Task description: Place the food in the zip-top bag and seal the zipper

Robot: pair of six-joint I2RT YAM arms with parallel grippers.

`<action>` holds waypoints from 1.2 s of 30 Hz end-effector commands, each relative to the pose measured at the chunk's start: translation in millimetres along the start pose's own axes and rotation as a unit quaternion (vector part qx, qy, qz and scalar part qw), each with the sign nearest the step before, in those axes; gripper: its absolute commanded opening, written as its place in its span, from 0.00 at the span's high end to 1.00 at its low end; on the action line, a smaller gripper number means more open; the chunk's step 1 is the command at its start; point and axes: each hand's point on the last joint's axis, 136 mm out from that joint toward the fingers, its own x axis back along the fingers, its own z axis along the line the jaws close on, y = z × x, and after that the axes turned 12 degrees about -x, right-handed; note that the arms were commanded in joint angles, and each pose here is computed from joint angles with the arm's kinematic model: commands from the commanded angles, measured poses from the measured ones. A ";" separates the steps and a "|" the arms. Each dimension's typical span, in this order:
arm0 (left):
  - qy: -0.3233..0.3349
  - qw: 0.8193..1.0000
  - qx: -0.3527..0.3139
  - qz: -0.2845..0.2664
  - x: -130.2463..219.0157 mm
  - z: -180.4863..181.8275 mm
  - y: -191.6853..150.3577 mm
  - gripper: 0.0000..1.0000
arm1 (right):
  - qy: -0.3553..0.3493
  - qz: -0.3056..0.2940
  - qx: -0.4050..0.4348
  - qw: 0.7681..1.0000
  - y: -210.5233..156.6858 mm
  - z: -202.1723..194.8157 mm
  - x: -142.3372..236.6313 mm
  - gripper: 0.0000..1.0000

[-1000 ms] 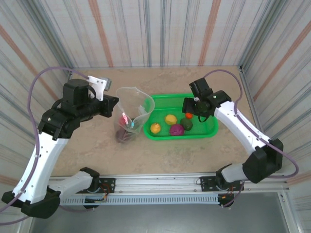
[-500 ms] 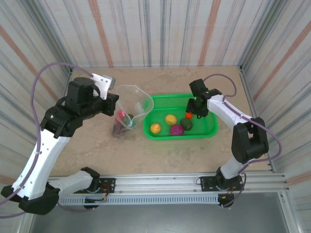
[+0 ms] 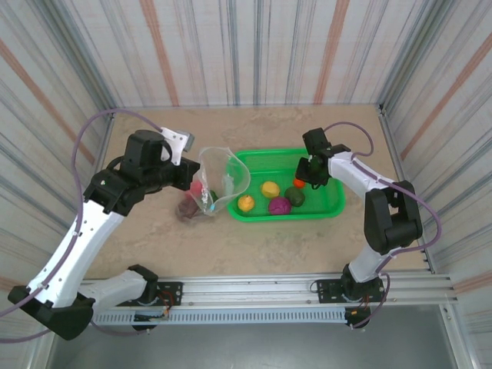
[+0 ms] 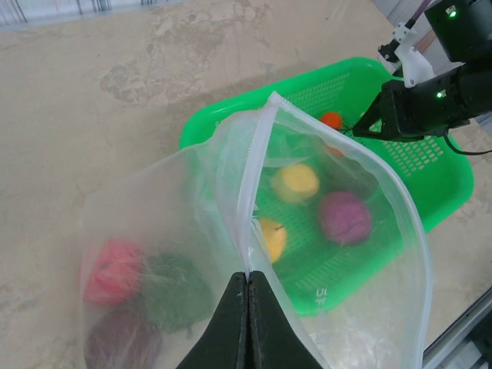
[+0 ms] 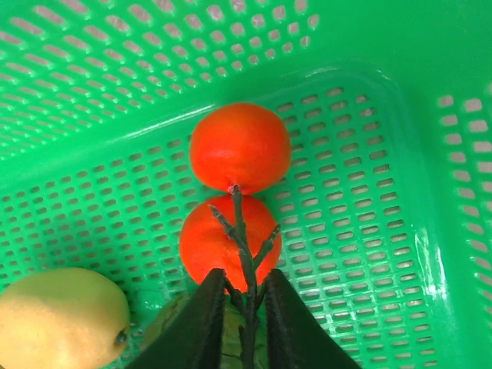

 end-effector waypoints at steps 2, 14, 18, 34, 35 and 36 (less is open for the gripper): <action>-0.015 1.000 0.008 -0.016 5.9 -6.8 4.1 1.00 | -0.002 0.007 0.002 1.000 -3.2 -5.5 -2.8 0.94; -0.018 1.000 0.009 -0.011 9.1 -8.3 2.3 1.00 | 0.020 -0.038 0.019 0.999 6.2 0.1 63.5 1.00; -0.020 1.000 0.011 -0.014 11.4 -9.7 4.0 1.00 | 0.054 -0.064 0.029 0.996 6.8 9.8 109.6 1.00; -0.038 0.999 0.032 -0.022 15.3 -14.3 6.5 1.00 | 0.323 -0.088 0.256 0.907 -87.8 161.2 302.5 1.00; -0.039 0.998 0.034 -0.022 15.7 -14.6 6.4 1.00 | 0.332 -0.079 0.268 0.901 -96.4 168.4 304.7 1.00; -0.042 0.998 0.036 -0.023 15.8 -15.1 7.1 1.00 | 0.339 -0.073 0.277 0.896 -103.6 173.7 306.7 1.00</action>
